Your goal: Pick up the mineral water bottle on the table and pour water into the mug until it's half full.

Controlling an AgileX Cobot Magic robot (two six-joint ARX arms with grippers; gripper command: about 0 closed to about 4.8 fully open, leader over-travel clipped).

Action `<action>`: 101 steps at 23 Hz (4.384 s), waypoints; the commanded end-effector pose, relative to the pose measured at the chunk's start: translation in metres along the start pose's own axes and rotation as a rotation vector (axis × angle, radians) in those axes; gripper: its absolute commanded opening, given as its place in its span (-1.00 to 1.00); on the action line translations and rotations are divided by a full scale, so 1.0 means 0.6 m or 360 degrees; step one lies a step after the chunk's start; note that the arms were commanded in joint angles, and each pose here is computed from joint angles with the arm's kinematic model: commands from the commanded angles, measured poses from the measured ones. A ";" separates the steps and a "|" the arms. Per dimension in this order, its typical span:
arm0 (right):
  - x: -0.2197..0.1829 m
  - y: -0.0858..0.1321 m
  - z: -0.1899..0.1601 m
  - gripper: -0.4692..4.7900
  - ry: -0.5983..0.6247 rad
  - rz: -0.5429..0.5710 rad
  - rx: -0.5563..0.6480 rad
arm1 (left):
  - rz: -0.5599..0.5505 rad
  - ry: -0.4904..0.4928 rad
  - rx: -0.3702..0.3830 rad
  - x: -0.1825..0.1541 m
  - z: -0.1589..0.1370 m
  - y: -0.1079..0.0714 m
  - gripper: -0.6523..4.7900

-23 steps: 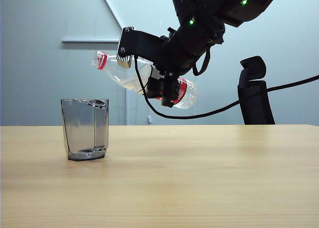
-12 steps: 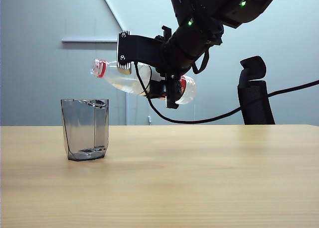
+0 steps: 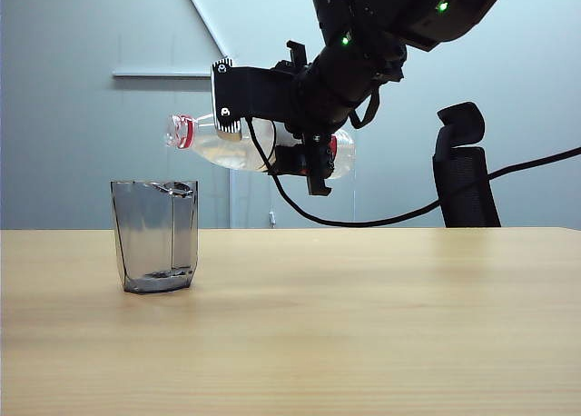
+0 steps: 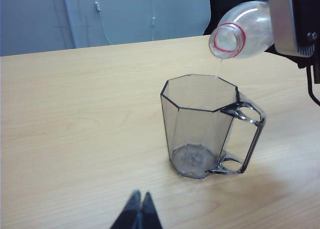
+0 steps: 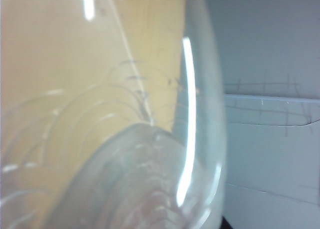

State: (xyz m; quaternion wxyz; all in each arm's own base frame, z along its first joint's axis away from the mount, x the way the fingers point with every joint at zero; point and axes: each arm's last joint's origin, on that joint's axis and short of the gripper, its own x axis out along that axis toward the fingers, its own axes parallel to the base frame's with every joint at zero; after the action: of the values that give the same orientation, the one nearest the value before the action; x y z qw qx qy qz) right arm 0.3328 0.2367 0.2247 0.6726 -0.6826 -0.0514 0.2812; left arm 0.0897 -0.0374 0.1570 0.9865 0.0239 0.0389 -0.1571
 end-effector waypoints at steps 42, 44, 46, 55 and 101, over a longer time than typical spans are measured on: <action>-0.005 -0.029 0.001 0.20 0.0094 -0.0199 -0.0149 | -0.0004 -0.0023 -0.0007 0.000 0.003 0.000 -0.77; -0.005 -0.029 0.000 0.20 0.0109 -0.0201 -0.0157 | -0.0004 -0.0023 -0.0007 0.000 0.003 0.000 -0.77; -0.005 -0.029 0.000 0.20 0.0112 -0.0201 -0.0156 | -0.0004 -0.0023 -0.0007 0.000 0.003 0.000 -0.77; -0.005 -0.029 -0.001 0.20 0.0116 -0.0200 -0.0162 | -0.0004 -0.0023 -0.0007 0.000 0.003 0.000 -0.77; -0.004 -0.020 -0.002 0.20 0.0119 -0.0121 -0.0166 | -0.0004 -0.0023 -0.0007 0.000 0.003 0.000 -0.77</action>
State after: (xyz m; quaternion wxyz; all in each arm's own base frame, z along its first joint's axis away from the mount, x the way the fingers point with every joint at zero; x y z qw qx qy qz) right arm 0.3347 0.2350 0.2278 0.6364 -0.7311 -0.0532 0.2402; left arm 0.0896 -0.0374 0.1570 0.9865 0.0238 0.0387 -0.1573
